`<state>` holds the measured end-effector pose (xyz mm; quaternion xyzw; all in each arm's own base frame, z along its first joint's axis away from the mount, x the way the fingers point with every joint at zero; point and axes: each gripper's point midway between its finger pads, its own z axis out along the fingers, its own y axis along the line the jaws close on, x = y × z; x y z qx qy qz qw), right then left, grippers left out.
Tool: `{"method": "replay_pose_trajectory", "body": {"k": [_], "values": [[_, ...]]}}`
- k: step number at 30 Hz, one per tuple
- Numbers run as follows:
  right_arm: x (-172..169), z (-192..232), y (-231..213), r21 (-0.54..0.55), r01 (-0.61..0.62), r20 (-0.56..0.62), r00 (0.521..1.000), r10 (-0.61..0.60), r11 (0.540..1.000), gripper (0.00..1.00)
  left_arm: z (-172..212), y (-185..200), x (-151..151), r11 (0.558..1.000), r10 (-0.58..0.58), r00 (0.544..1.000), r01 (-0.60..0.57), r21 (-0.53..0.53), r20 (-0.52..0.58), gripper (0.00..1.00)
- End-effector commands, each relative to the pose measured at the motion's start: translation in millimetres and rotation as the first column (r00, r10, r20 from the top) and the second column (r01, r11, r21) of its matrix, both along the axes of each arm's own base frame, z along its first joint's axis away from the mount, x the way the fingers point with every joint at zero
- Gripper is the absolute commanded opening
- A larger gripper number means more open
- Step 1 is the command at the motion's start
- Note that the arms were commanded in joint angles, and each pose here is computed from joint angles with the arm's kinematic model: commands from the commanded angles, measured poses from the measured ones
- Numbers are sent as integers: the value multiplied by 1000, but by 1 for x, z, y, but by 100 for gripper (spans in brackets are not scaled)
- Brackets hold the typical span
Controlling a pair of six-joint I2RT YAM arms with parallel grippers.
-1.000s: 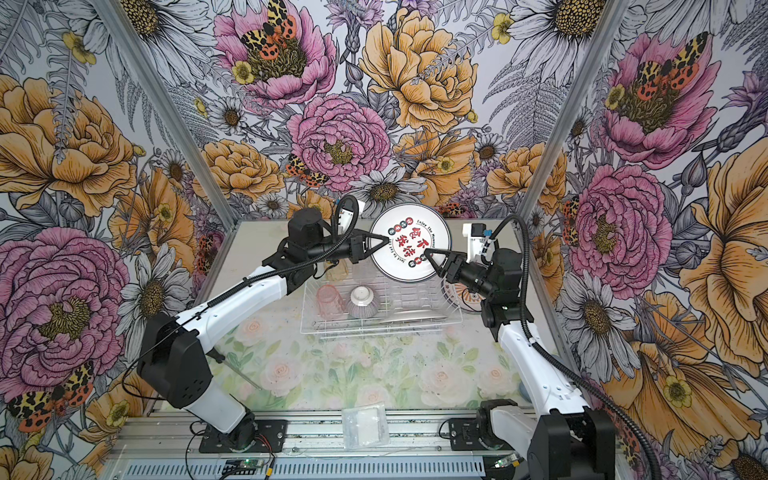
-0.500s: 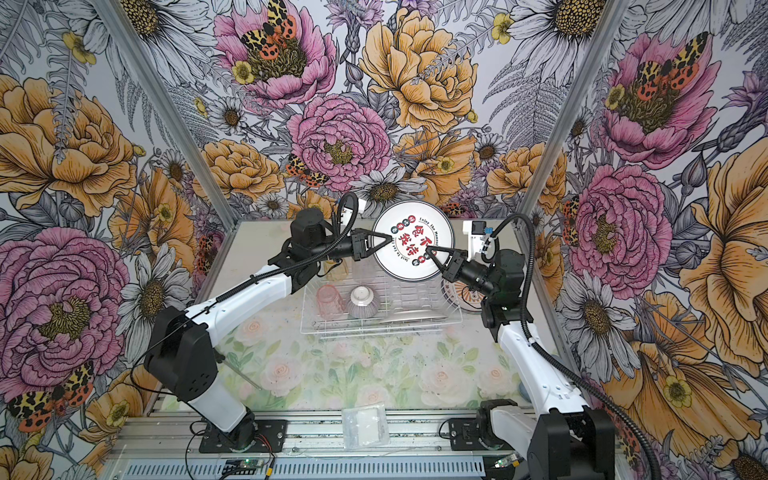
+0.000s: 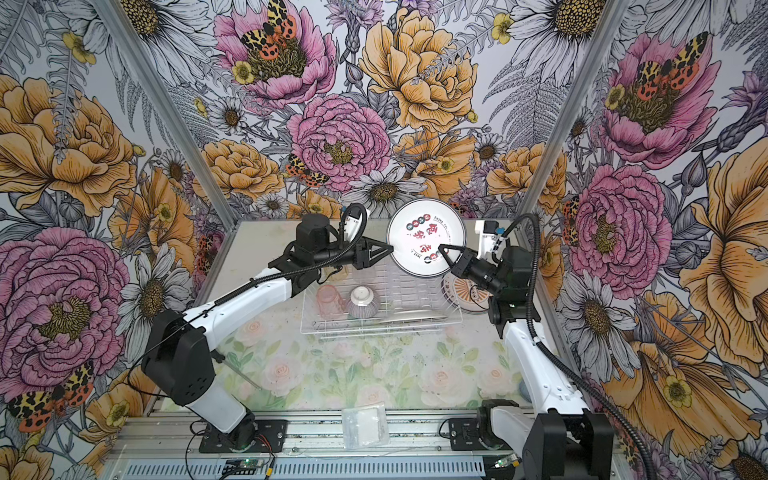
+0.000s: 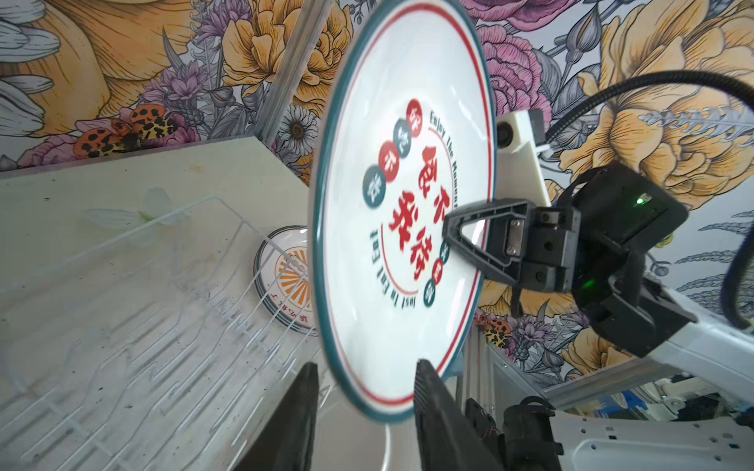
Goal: Unload the mixed dishes from the dish rack
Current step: 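Carry the red-lettered plate beside the rack with the right gripper while the left gripper withdraws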
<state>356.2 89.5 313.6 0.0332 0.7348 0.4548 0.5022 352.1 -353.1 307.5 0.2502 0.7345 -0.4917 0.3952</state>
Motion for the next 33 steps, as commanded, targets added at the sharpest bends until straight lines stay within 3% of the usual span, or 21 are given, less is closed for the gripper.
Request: {"method": "replay_pose_trajectory", "body": {"k": [1,9,10,16,18,24,33], "values": [[7,24,-37,-7,144,44,989,-144,989,0,-9,23,-7,986,81,993,-93,140,88,43],[16,-39,-125,-114,444,-134,880,-457,889,0,-34,49,-30,886,135,956,-233,401,260,46],[14,-45,-136,-121,475,-145,860,-489,872,0,-36,50,-34,873,128,952,-242,424,279,51],[1,-82,-182,-258,591,-204,740,-641,764,0,-42,45,-47,851,90,948,-233,471,306,52],[-2,-98,-189,-300,593,-232,714,-660,747,0,-46,41,-51,843,67,945,-225,489,320,52],[-2,-146,-184,-319,531,-351,703,-618,785,0,-56,30,-52,791,36,929,-251,558,368,56],[4,-184,-169,-282,436,-463,719,-519,855,0,-65,16,-55,775,-6,930,-228,589,367,57]]}}
